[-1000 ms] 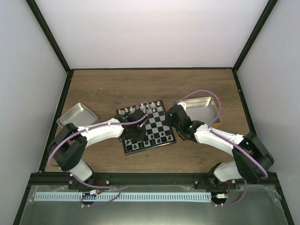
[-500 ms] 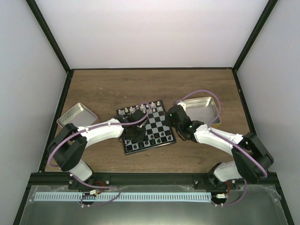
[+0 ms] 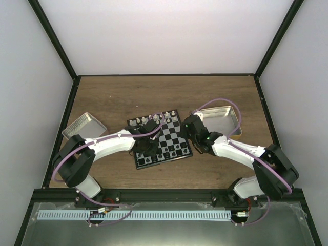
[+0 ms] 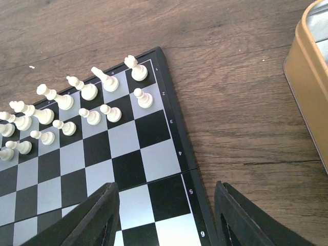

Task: Set up the chess pieces on the board
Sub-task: Place the chess piece on the chessboard.

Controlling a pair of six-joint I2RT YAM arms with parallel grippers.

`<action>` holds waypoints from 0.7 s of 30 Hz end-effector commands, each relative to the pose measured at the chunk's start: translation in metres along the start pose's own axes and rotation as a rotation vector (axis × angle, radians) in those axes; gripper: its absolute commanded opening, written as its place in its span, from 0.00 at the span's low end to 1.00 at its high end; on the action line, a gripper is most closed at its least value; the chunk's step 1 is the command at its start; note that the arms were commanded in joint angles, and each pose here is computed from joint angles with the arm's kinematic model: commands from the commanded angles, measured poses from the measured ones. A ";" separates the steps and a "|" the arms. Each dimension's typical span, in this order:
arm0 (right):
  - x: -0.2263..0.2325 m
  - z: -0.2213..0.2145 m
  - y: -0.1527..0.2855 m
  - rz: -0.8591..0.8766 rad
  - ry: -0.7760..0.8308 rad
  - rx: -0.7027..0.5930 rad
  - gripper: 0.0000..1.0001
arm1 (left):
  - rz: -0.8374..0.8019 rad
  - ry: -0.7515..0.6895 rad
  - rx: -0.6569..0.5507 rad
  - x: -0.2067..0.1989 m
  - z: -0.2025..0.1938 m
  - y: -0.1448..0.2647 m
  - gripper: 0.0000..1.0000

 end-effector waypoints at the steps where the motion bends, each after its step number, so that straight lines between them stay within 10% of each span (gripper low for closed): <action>1: 0.003 0.009 0.000 0.009 -0.010 -0.021 0.53 | -0.036 -0.013 -0.020 -0.007 0.003 0.010 0.26; 21: 0.009 0.009 0.000 0.035 0.002 0.001 0.53 | 0.045 0.051 -0.176 -0.001 0.038 0.021 0.42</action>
Point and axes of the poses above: each gripper's point midway between its finger pads, its own y axis back along the fingers, its own x axis along the line the jaws close on, z = x × y, the point moved 3 cm from there along y, back along the fingers, and after that the axes turned 5 degrees about y, right-handed, at the moved point
